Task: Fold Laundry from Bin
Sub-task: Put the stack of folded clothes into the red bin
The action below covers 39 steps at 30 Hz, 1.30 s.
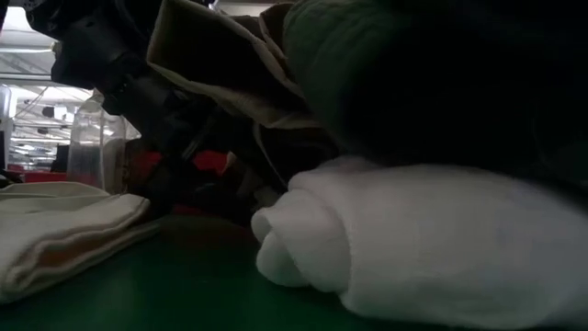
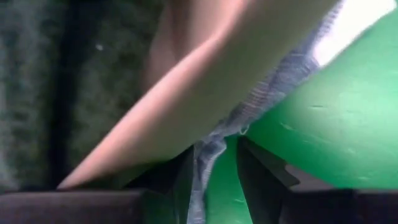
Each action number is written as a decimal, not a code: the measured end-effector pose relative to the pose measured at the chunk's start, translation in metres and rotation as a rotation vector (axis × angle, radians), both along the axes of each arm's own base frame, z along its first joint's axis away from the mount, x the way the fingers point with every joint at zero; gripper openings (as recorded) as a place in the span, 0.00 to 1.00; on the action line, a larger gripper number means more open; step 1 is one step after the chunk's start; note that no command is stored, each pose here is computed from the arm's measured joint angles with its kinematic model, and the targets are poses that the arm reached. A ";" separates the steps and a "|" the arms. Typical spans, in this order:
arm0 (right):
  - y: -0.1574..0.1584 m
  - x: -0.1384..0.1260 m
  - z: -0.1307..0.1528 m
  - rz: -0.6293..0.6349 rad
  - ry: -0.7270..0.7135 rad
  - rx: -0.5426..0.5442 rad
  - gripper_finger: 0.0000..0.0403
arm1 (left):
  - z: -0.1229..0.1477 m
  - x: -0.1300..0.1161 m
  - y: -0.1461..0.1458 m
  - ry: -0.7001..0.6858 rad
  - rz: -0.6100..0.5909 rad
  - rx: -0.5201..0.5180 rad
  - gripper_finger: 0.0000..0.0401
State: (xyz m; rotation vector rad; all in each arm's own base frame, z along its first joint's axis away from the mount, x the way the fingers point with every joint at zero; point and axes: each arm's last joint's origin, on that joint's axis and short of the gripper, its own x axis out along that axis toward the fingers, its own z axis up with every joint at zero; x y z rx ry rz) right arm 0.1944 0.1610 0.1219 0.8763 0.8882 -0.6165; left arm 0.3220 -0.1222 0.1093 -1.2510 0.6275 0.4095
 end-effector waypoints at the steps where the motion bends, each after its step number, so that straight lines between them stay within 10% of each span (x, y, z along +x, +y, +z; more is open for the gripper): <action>1: 0.002 0.002 -0.003 -0.006 -0.020 -0.004 0.31 | 0.000 0.000 0.000 0.001 -0.001 -0.002 0.38; 26: -0.006 0.054 -0.018 -0.069 -0.297 0.059 0.31 | 0.001 0.000 -0.002 -0.015 -0.019 -0.028 0.37; 39: -0.002 0.072 -0.011 -0.003 -0.339 0.051 0.31 | 0.005 0.004 -0.002 -0.093 -0.006 0.009 0.08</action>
